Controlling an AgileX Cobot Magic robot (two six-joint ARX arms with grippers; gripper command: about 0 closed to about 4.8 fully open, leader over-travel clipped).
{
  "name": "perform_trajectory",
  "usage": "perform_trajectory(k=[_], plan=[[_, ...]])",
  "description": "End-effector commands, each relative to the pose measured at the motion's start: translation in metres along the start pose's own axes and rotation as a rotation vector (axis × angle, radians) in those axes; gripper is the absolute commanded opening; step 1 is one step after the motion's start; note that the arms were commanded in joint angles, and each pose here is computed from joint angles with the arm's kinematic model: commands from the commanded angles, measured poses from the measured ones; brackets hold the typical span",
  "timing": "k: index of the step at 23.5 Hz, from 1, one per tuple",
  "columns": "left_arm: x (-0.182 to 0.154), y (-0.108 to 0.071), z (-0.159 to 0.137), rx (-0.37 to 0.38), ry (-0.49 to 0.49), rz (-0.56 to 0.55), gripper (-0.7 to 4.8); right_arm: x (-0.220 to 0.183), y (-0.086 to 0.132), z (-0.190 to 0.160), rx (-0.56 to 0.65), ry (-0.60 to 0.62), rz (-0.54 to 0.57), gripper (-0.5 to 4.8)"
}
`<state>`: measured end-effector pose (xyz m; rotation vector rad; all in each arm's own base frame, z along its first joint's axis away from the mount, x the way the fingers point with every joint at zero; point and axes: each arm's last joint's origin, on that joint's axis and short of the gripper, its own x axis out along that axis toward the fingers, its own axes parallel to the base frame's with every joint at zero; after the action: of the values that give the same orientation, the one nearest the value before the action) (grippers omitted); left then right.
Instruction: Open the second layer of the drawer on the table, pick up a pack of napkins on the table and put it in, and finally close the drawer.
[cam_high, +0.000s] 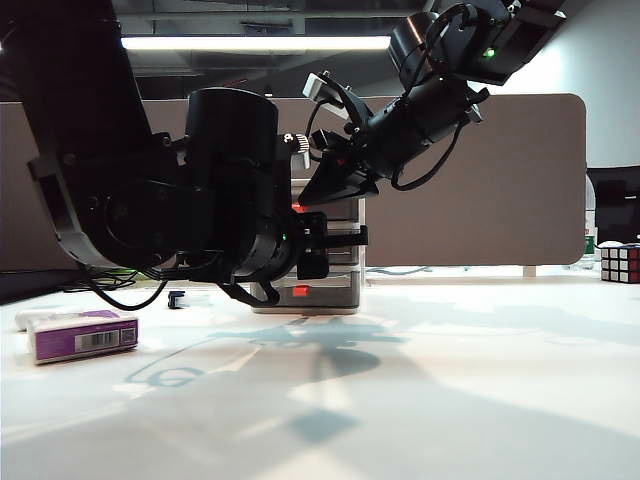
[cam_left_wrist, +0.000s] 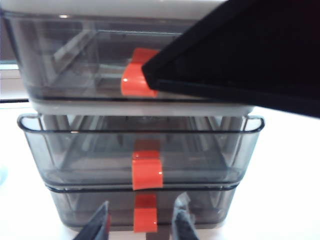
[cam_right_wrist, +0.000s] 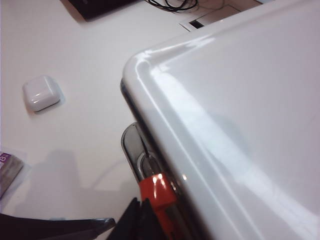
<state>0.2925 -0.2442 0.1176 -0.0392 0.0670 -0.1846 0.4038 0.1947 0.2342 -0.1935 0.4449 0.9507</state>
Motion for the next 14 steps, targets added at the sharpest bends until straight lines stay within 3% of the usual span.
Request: perform_trajectory(k=[1,14], plan=[[0.0028,-0.0012,0.0040,-0.015,-0.021,-0.002,1.52,-0.0019,0.0010,0.0043,-0.010,-0.019,0.003,-0.05],[0.0081,-0.0034,0.0032,-0.022,-0.033,0.013,1.52,-0.0016,0.0021,0.0045,-0.011,-0.022,0.022,-0.05]])
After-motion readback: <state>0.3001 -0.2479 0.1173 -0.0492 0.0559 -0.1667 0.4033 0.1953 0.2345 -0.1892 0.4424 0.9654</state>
